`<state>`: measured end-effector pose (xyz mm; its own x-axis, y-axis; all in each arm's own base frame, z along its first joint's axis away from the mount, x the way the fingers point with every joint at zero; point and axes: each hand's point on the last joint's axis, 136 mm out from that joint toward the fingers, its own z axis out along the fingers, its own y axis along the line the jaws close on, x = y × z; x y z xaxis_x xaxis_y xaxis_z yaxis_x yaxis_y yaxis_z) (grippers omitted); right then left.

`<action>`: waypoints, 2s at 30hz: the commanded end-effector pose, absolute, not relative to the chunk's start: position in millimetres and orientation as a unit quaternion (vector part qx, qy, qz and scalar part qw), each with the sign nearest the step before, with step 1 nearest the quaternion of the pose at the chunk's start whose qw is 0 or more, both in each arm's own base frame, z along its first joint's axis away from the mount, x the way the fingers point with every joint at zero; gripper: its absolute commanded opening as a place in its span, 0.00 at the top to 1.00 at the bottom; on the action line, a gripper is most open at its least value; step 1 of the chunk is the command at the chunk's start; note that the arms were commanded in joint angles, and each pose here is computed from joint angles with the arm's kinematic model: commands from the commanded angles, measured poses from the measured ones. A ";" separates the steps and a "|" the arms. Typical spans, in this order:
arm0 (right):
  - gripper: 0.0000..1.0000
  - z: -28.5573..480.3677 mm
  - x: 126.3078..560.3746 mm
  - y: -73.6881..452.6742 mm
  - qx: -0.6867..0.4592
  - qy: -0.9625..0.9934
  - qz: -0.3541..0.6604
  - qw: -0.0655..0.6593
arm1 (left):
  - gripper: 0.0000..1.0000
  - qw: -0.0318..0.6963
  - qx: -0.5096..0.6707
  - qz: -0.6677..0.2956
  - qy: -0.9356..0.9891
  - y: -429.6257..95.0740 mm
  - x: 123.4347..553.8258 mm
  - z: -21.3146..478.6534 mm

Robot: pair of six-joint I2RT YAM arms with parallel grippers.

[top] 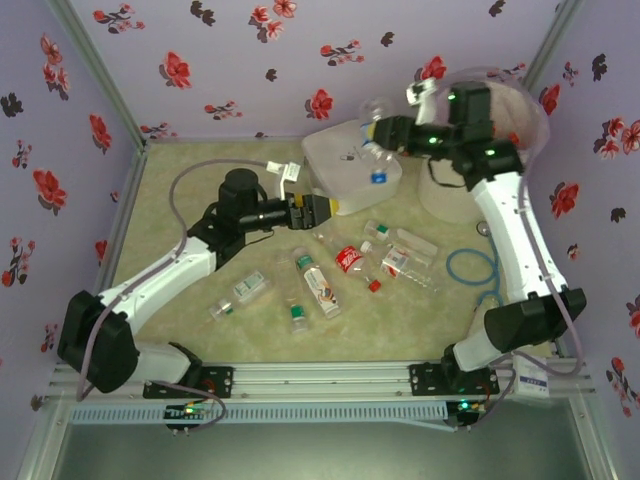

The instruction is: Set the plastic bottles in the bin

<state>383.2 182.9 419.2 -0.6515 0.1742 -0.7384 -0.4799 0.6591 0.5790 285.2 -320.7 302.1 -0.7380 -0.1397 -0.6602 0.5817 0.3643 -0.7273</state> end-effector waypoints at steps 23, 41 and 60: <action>0.98 350.1 540.9 -52.2 0.054 0.853 -0.179 0.487 | 0.00 0.242 0.046 -0.058 0.967 -134.6 244.3 157.0; 0.67 208.5 562.9 -68.0 0.129 0.937 0.002 0.326 | 0.00 0.189 0.061 -0.045 0.979 -133.6 232.2 97.5; 0.02 324.5 526.7 -59.9 0.131 0.892 0.011 0.433 | 0.00 0.093 0.092 -0.014 0.991 -122.6 199.2 60.4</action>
